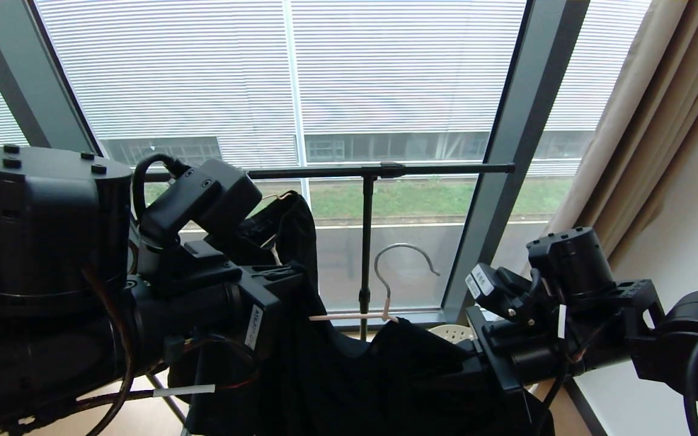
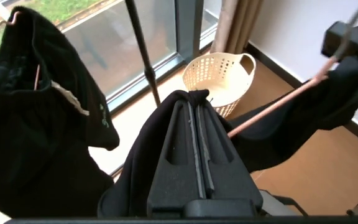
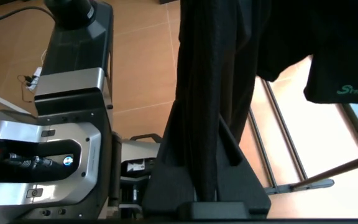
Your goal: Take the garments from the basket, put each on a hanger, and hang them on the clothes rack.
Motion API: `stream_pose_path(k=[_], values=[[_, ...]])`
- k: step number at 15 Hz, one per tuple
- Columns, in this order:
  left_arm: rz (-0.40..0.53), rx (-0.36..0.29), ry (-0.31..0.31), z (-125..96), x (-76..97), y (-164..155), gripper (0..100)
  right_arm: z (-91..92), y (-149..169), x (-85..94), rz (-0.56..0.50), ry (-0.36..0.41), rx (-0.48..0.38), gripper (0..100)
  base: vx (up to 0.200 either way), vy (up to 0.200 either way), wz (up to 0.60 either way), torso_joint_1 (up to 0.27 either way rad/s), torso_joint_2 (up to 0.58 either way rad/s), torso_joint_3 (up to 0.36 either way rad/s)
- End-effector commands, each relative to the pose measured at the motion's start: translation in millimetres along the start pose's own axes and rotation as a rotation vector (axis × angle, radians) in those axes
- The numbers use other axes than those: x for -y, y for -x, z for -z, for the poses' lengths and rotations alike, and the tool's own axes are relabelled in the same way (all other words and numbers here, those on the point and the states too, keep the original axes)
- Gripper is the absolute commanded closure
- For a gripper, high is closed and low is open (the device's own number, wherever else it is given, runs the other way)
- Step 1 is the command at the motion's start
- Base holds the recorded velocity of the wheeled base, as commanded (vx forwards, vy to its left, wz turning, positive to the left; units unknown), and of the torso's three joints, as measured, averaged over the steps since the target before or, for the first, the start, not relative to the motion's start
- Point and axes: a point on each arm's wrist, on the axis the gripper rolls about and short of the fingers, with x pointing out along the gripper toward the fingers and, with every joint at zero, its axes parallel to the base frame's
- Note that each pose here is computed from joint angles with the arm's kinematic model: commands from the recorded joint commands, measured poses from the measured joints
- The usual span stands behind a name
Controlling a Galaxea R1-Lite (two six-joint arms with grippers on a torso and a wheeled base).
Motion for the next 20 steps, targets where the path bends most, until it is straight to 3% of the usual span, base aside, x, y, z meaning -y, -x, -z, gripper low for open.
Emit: stream_pose_path(k=[1,7,13,14,20], values=[[0.027,-0.01,-0.011,0.8,7.3,-4.7,100,5.0,-12.4,0.2,-0.035,-0.017,-0.026,100,0.0,0.0,0.0,0.0,0.0,0.0],[0.074,-0.001,-0.024,-2.3,18.8,-4.4,100,10.8,-24.5,11.4,-0.03,-0.07,-0.007,100,0.0,0.0,0.0,0.0,0.0,0.0],[0.091,-0.013,-0.031,0.6,23.7,-5.7,100,13.6,-21.8,11.4,0.0,-0.015,0.072,100,0.0,0.0,0.0,0.0,0.0,0.0],[0.093,-0.014,-0.032,0.8,24.1,-5.6,0,14.1,-21.4,10.8,0.007,-0.005,0.092,100,0.0,0.0,0.0,0.0,0.0,0.0],[0.071,-0.022,-0.031,2.7,20.8,-5.1,0,14.6,-16.7,14.3,0.035,0.001,0.139,100,0.0,0.0,0.0,0.0,0.0,0.0]])
